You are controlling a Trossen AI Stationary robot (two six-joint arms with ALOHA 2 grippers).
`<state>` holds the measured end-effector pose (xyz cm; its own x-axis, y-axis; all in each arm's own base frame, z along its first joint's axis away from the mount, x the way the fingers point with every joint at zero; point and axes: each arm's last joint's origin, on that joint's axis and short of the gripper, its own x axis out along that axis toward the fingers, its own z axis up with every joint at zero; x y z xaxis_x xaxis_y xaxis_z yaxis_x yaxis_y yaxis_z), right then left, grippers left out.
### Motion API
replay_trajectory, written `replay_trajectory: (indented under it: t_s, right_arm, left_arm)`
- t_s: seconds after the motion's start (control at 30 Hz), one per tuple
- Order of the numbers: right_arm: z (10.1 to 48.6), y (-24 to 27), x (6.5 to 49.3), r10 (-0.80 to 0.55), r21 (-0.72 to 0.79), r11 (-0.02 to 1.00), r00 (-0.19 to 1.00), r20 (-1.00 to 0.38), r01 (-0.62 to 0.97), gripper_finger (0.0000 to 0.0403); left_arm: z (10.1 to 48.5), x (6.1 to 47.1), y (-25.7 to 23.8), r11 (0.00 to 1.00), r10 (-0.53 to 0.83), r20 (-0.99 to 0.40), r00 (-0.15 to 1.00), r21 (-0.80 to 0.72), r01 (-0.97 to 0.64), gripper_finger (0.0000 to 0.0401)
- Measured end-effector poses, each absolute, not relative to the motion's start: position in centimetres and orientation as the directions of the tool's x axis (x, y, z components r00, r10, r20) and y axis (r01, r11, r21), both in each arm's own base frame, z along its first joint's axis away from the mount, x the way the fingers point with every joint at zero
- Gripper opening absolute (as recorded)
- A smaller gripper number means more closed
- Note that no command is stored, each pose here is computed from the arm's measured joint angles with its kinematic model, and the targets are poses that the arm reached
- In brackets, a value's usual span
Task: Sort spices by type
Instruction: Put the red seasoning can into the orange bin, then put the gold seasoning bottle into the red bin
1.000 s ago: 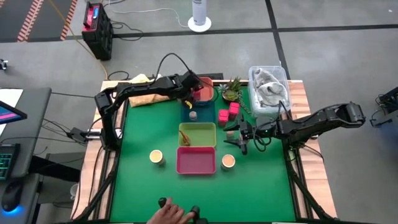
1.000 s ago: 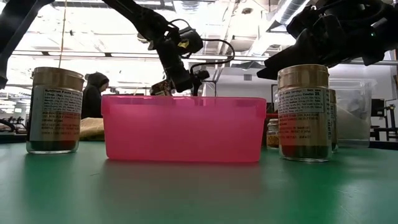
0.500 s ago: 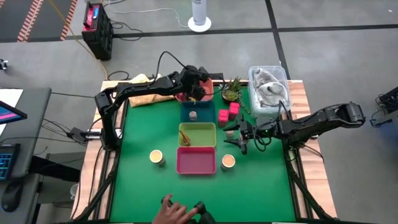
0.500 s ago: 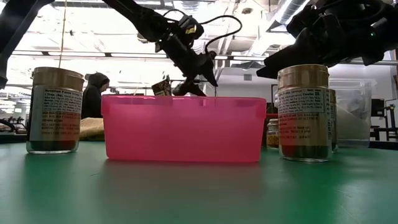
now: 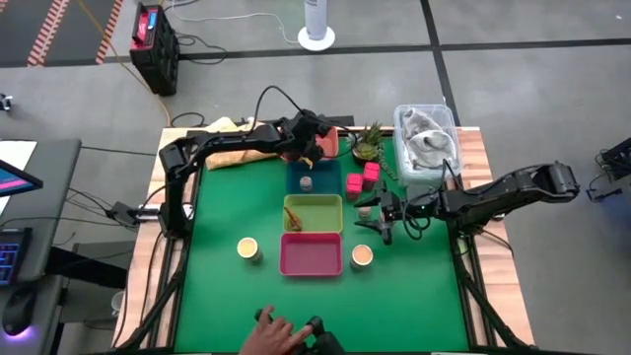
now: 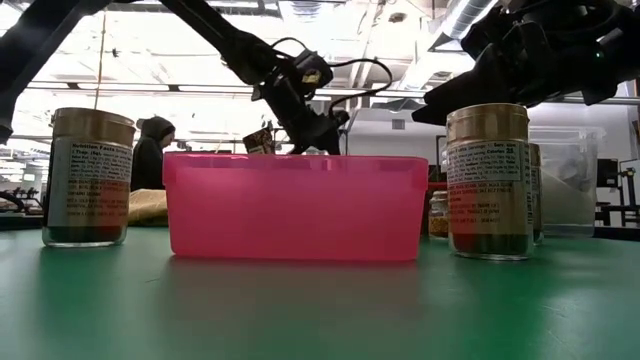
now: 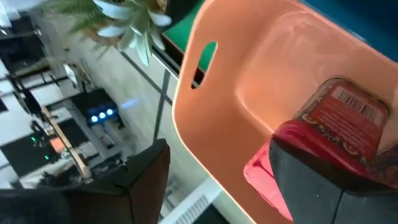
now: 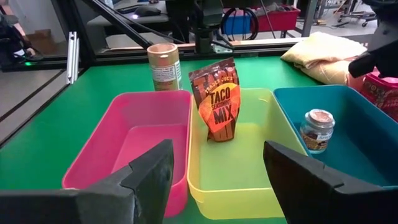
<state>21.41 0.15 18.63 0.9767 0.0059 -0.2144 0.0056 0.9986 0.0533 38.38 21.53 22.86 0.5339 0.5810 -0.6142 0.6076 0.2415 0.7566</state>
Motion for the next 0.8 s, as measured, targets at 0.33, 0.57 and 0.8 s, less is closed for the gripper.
replay_trajectory:
  t_s: [0.33,0.57,0.8]
  right_arm:
    - [18.6,0.1,21.4,0.006,0.051,0.999,0.977,-0.214,0.005,0.0276]
    - [18.6,0.1,21.4,-0.023,0.052,0.998,0.977,-0.214,0.035,0.0276]
    - [18.9,0.1,21.0,-0.026,0.055,0.998,0.975,-0.223,0.039,0.0276]
  left_arm:
    - [23.2,38.0,21.0,0.268,0.609,-0.636,0.473,0.727,0.632,0.0265]
    - [27.4,37.5,20.3,0.338,0.626,-0.555,0.548,0.826,0.451,0.0265]
    - [29.9,36.2,16.3,0.648,0.612,-0.607,0.506,0.753,0.119,0.0265]
